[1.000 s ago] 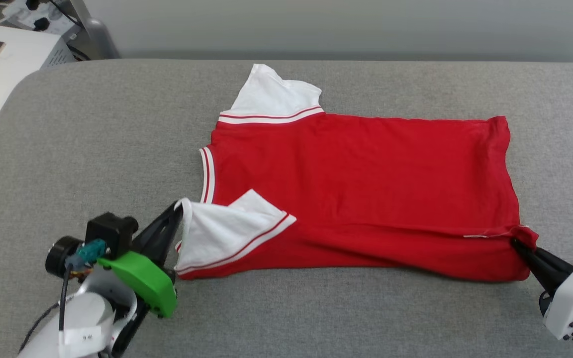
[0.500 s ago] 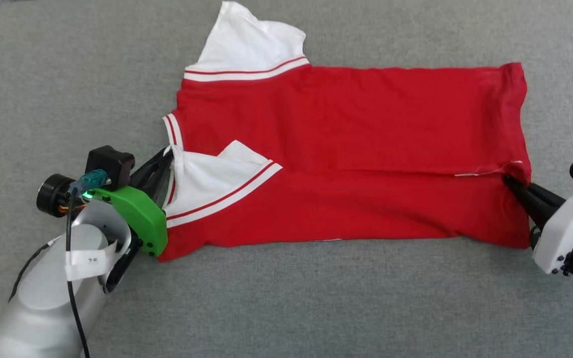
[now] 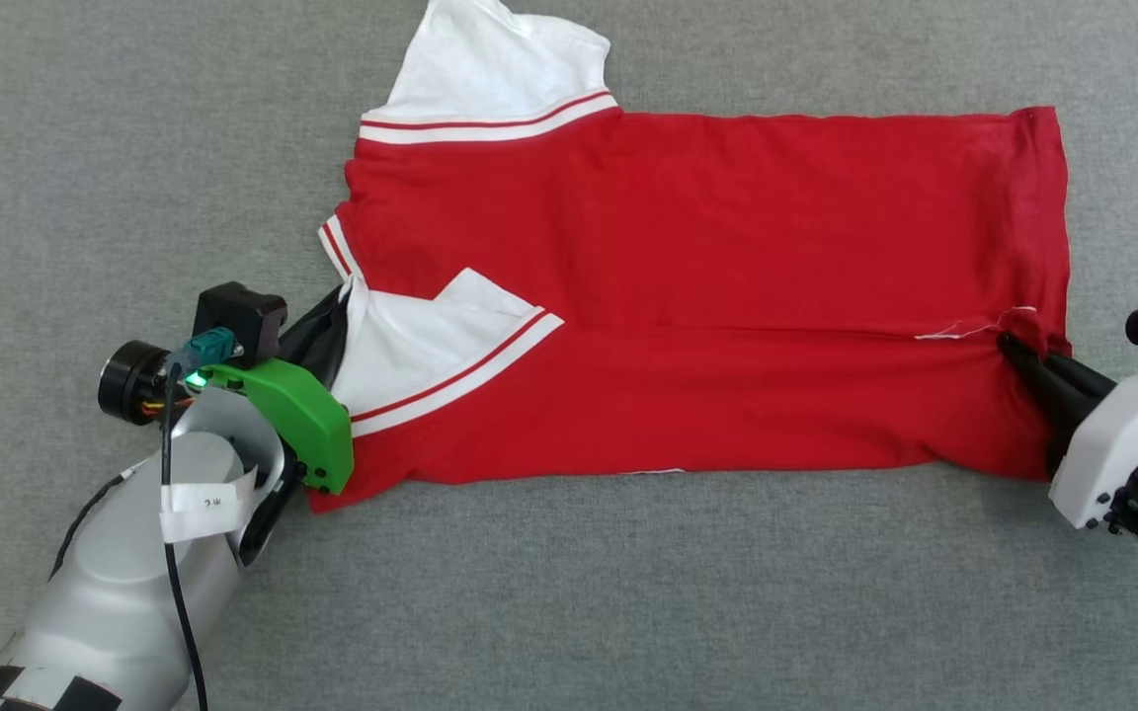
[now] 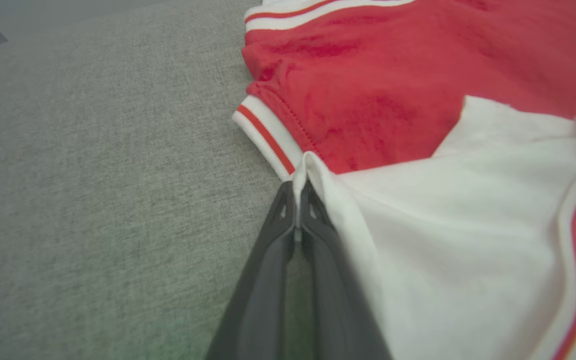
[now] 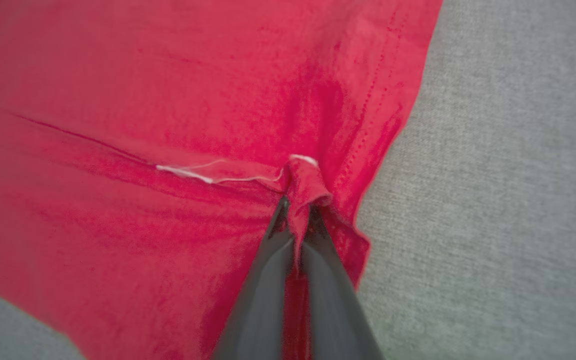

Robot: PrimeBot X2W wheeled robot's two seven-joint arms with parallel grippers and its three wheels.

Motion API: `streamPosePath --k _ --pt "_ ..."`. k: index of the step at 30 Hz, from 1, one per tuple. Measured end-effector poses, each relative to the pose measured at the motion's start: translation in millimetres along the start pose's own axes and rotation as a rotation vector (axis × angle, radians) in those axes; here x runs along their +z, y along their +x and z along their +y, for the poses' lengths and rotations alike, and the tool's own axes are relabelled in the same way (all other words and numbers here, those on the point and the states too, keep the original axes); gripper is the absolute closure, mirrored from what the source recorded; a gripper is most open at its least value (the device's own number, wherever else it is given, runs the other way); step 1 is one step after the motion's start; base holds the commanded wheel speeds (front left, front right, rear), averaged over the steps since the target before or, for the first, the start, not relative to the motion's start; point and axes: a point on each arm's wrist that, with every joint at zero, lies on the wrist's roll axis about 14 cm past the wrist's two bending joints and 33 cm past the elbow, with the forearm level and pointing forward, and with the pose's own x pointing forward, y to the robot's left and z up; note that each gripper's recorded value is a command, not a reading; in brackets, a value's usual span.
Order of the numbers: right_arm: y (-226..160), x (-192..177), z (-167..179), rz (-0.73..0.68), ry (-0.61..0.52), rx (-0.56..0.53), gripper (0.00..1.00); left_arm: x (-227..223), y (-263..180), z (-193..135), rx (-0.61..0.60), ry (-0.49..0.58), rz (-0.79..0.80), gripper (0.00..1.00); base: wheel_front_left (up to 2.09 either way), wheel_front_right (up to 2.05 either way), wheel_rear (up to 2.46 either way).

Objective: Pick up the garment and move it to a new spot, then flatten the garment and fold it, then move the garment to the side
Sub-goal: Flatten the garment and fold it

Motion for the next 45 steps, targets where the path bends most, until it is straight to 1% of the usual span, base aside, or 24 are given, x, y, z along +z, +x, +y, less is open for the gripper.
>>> streamPosePath --k 1,7,10,11,12,15,17,22,26,28,30,32,36,39,42,45 --pt "-2 3 1 -0.018 0.002 0.002 0.00 2 -2 0 0.002 -0.002 -0.006 0.00 0.00 0.00 0.00" --pt "-28 17 3 -0.109 0.002 0.002 0.00 22 -16 4 0.018 0.019 -0.051 0.00 0.00 0.00 0.00" --pt "-43 27 4 -0.157 0.006 0.002 0.00 42 -26 7 0.023 0.043 -0.102 0.00 0.00 0.00 0.00" --pt "-47 31 5 -0.178 0.008 0.000 0.00 49 -29 9 0.026 0.053 -0.119 0.00 0.00 0.00 0.00" --pt "-59 47 5 -0.245 0.007 -0.009 0.00 67 -39 11 0.028 0.061 -0.159 0.00 0.00 0.00 0.00" --pt "-68 62 5 -0.297 -0.009 -0.016 0.00 81 -46 10 0.020 0.054 -0.154 0.00 0.00 0.00 0.00" --pt "-71 68 9 -0.320 -0.018 -0.014 0.00 85 -50 9 0.012 0.036 -0.106 0.00 0.00 0.00 0.00" --pt "-75 74 21 -0.334 -0.035 -0.001 0.00 68 -61 3 -0.021 -0.069 0.160 0.00 0.00 0.00 0.00" --pt "-77 77 26 -0.341 -0.041 0.002 0.00 59 -67 -5 -0.065 -0.084 0.321 0.00 0.00 0.00 0.00" --pt "-76 76 28 -0.337 -0.041 0.001 0.00 46 -71 -13 -0.095 -0.084 0.423 0.00 0.00 0.00 0.00" --pt "-76 75 29 -0.330 -0.039 0.002 0.00 32 -75 -22 -0.133 -0.112 0.522 0.00 0.00 0.00 0.00" --pt "-75 74 29 -0.324 -0.033 0.002 0.00 23 -76 -28 -0.158 -0.132 0.584 0.00 0.00 0.00 0.00" --pt "-71 68 29 -0.306 -0.019 -0.001 0.00 3 -76 -32 -0.172 -0.132 0.672 0.00 0.00 0.00 0.00" --pt "-68 65 30 -0.300 -0.010 0.000 0.00 -20 -78 -31 -0.168 -0.108 0.766 0.00 0.00 0.00 0.00" --pt "-65 64 29 -0.294 -0.004 -0.001 0.00 -33 -76 -29 -0.164 -0.107 0.808 0.00 0.00 0.00 0.00" --pt "-63 61 26 -0.286 0.001 -0.008 0.00 -42 -74 -28 -0.165 -0.071 0.839 0.00 0.00 0.00 0.00"
